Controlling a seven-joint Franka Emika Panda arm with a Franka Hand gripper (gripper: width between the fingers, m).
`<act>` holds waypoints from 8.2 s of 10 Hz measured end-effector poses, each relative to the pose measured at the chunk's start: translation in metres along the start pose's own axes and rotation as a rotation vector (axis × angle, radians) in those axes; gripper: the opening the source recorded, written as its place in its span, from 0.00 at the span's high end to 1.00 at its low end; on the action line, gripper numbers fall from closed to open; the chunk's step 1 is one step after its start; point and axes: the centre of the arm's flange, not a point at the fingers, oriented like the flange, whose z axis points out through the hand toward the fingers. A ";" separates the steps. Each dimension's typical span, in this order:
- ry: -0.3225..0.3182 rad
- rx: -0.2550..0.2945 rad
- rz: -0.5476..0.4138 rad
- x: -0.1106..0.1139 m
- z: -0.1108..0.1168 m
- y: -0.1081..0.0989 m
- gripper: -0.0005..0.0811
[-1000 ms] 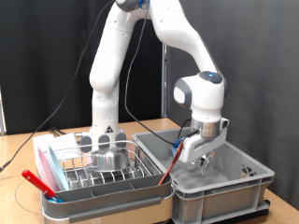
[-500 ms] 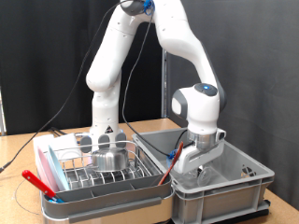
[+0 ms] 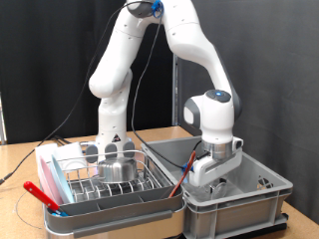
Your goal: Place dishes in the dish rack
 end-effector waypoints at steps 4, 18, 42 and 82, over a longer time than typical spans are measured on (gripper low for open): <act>-0.030 -0.144 -0.023 0.000 -0.056 0.019 0.05; 0.112 -0.422 1.232 0.035 -0.081 -0.008 0.00; 0.209 -0.184 2.553 0.020 -0.021 -0.026 0.00; 1.257 -0.008 1.275 0.084 -0.177 0.003 0.86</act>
